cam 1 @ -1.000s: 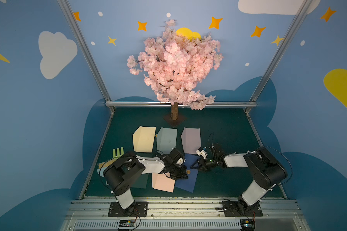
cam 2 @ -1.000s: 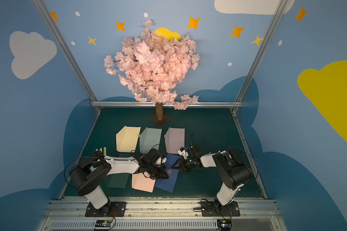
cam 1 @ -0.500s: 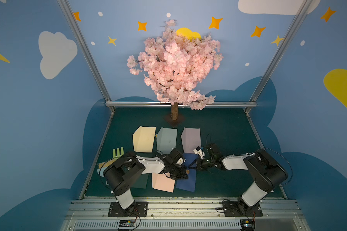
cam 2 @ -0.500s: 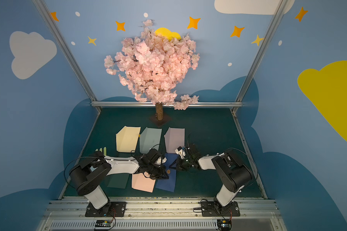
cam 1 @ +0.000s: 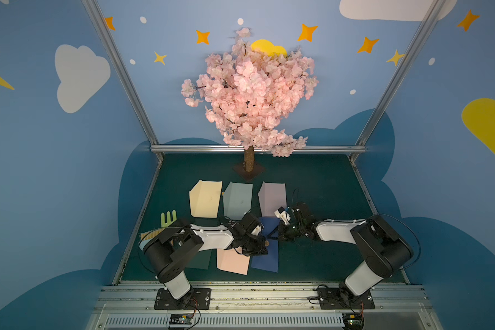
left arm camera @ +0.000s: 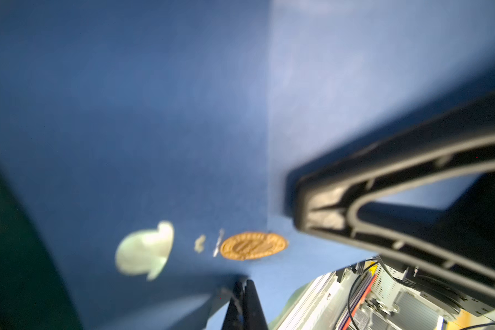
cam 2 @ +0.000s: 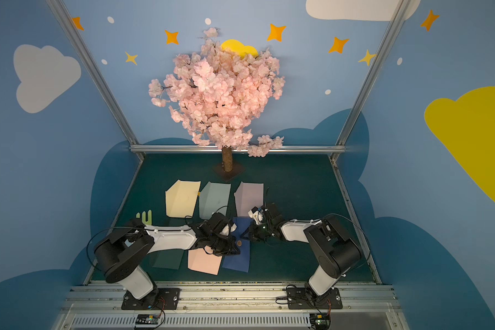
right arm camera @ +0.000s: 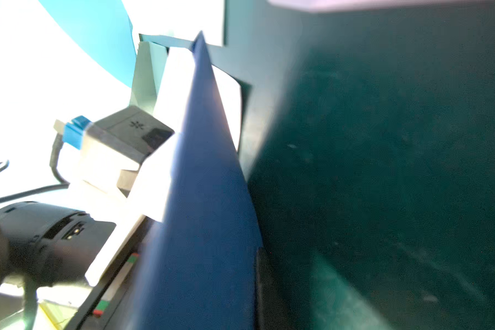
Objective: Open the envelope
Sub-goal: Pick up the envelope from the center of the board, then open the envelope flap on the envelope.
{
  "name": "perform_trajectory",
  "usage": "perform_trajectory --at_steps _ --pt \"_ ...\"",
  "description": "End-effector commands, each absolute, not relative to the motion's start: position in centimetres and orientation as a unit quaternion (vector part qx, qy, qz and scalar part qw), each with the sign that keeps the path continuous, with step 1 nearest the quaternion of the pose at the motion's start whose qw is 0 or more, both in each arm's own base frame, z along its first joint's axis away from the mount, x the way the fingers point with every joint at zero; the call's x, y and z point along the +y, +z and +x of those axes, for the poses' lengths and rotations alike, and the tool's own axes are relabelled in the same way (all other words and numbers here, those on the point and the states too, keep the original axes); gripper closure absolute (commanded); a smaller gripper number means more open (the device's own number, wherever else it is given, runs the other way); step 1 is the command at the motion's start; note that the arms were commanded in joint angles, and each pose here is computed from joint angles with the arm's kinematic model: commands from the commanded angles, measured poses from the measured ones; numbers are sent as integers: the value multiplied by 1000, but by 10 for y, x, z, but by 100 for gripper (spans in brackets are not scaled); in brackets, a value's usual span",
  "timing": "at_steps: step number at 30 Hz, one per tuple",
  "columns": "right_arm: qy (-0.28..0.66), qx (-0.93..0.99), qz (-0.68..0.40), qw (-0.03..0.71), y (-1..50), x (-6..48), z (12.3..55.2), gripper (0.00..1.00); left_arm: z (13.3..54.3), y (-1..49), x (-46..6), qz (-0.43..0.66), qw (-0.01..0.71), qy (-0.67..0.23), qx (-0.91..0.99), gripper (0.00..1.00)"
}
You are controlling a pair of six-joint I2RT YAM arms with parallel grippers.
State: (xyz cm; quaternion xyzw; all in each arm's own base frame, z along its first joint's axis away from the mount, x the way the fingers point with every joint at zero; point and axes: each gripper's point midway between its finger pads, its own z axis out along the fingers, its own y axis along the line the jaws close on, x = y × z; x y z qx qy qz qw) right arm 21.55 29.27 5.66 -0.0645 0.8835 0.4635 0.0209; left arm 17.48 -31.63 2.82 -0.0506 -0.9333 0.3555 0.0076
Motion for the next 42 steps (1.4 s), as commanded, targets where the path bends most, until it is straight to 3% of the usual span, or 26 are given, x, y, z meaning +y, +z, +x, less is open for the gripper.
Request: perform_trajectory --at_steps 1,6,13,16,21,27,39,42 --pt "462 875 -118 80 111 295 227 100 182 58 -304 -72 -36 323 -943 97" --pt "432 880 -150 128 170 276 219 100 204 142 -289 -116 -166 310 -929 89" --pt "431 868 -144 201 243 254 206 100 213 231 -255 -158 -347 295 -876 62" --pt "432 861 -129 234 263 245 204 100 208 257 -252 -186 -394 291 -851 59" --pt "427 857 -119 263 293 234 199 100 194 287 -264 -261 -453 278 -806 54" --pt "416 860 -108 275 308 229 198 100 189 307 -285 -334 -511 201 -766 50" --pt "391 868 -114 285 319 237 208 100 199 299 -284 -316 -552 176 -751 41" --pt "388 866 -120 291 323 243 211 100 204 294 -281 -303 -558 163 -755 32"
